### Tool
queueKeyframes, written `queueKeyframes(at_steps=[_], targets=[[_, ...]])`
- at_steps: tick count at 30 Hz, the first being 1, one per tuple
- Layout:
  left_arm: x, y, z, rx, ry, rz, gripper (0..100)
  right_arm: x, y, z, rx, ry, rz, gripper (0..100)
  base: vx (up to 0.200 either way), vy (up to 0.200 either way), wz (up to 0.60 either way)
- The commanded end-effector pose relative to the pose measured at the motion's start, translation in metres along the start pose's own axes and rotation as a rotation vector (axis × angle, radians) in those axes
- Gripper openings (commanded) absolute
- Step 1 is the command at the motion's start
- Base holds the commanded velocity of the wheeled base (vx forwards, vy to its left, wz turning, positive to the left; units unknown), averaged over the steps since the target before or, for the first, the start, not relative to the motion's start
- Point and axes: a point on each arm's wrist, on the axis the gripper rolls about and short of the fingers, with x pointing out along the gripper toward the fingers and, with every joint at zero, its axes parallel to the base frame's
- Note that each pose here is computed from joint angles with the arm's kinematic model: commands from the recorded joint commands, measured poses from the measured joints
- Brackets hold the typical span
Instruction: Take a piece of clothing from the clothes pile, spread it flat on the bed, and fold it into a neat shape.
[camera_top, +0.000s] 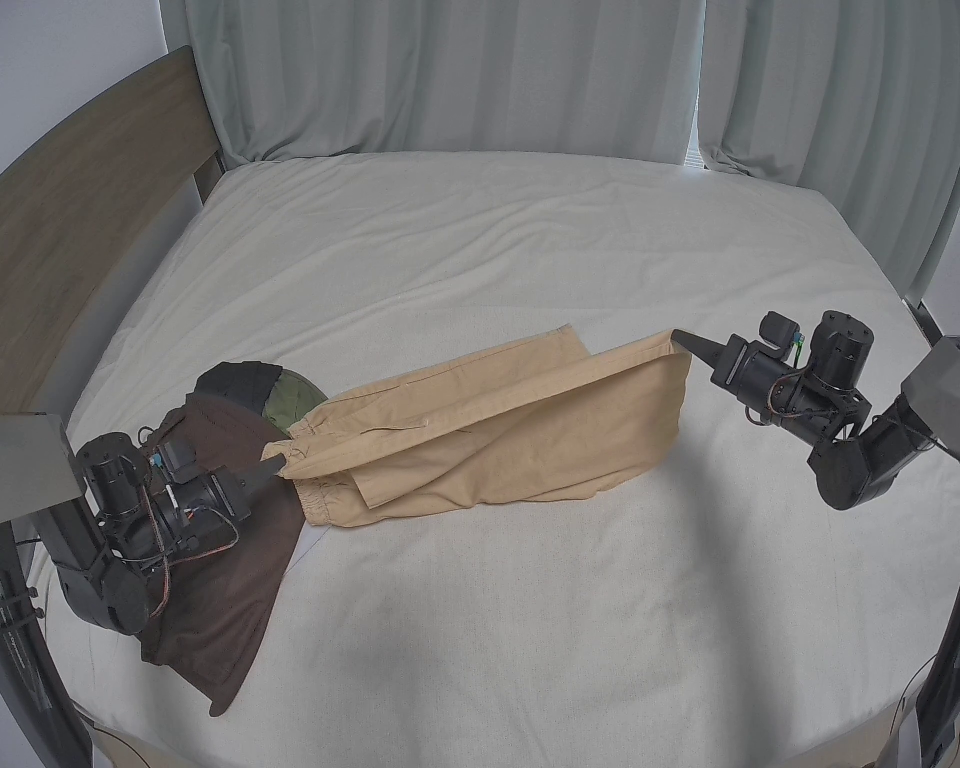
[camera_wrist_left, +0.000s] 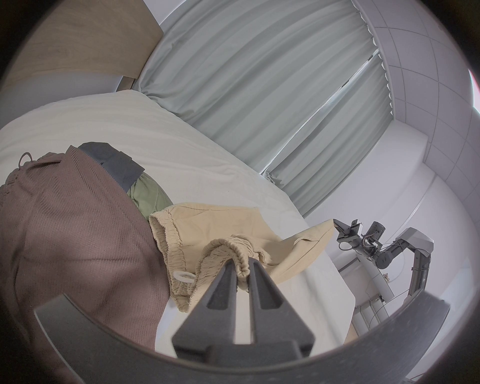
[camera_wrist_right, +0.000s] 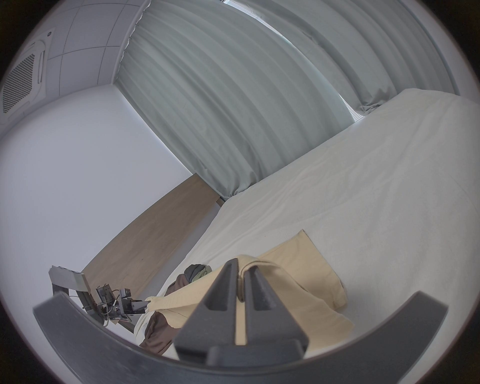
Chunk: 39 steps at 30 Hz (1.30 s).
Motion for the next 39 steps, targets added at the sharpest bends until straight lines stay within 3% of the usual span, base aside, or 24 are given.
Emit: queueKeyframes(at_steps=[1, 15, 32, 39], targets=[[0.001, 0.002, 0.003, 0.001, -0.013, 0.005, 0, 0.018, -0.004, 0.004, 0.003, 0.009, 0.008, 0, 0.000, 0.000, 0.00], [0.004, 0.009, 0.001, -0.034, -0.012, 0.016, 0, 0.059, -0.020, 0.010, 0.024, 0.044, -0.003, 0, 0.000, 0.000, 0.00], [0.003, 0.016, 0.004, -0.035, -0.032, 0.043, 0, 0.078, -0.004, 0.033, 0.014, 0.026, 0.033, 0, 0.000, 0.000, 0.00], [0.008, 0.020, 0.000, -0.044, -0.025, 0.042, 0, 0.086, -0.017, 0.021, 0.032, 0.053, 0.015, 0, 0.000, 0.000, 0.00]])
